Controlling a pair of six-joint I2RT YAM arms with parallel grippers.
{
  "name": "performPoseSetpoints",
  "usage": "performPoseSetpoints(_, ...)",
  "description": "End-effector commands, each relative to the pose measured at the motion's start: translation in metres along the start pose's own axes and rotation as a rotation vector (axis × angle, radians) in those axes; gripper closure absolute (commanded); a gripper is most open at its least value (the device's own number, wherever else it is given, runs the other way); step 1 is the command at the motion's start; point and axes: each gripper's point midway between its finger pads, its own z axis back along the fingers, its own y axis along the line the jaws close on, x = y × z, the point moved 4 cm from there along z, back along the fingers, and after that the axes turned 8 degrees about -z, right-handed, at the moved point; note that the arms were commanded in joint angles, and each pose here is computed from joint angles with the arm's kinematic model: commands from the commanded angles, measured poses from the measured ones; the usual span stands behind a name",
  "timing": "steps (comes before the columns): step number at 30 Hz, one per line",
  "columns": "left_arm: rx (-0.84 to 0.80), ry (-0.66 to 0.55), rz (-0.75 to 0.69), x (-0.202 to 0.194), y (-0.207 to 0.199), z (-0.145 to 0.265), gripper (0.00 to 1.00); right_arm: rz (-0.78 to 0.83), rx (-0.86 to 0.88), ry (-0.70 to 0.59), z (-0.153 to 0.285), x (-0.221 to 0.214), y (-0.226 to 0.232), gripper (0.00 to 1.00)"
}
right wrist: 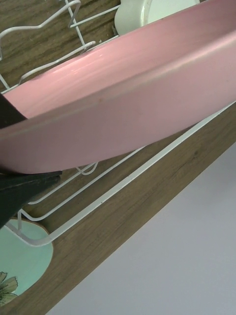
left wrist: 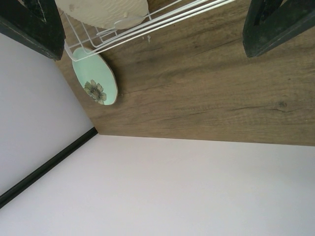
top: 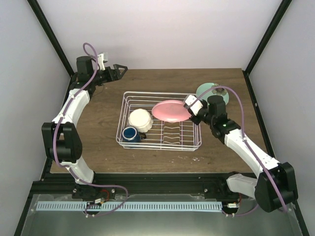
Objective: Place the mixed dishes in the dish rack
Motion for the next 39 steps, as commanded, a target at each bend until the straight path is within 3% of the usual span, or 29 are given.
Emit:
performPoseSetpoints(1, -0.014, -0.009, -0.002, 0.002, 0.003, -0.006, 0.00, 0.061, -0.154, -0.069, -0.001, 0.020, -0.025, 0.99)
performPoseSetpoints(8, -0.016, -0.007, -0.001, 0.002, 0.004, -0.007, 0.00, 0.094, -0.066, 0.006, -0.013, 0.005, -0.012, 0.98)
performPoseSetpoints(24, -0.014, -0.001, 0.008, 0.000, 0.006, -0.008, 0.00, 0.162, -0.081, 0.143, -0.004, -0.028, 0.007, 0.72)
performPoseSetpoints(34, -0.015, 0.006, 0.021, -0.004, 0.007, -0.009, 0.00, 0.154, -0.089, 0.160, 0.009, -0.030, 0.014, 0.75)
performPoseSetpoints(39, -0.018, 0.007, 0.022, -0.004, 0.007, -0.009, 0.00, 0.147, -0.076, 0.168, 0.010, -0.029, 0.018, 0.67)
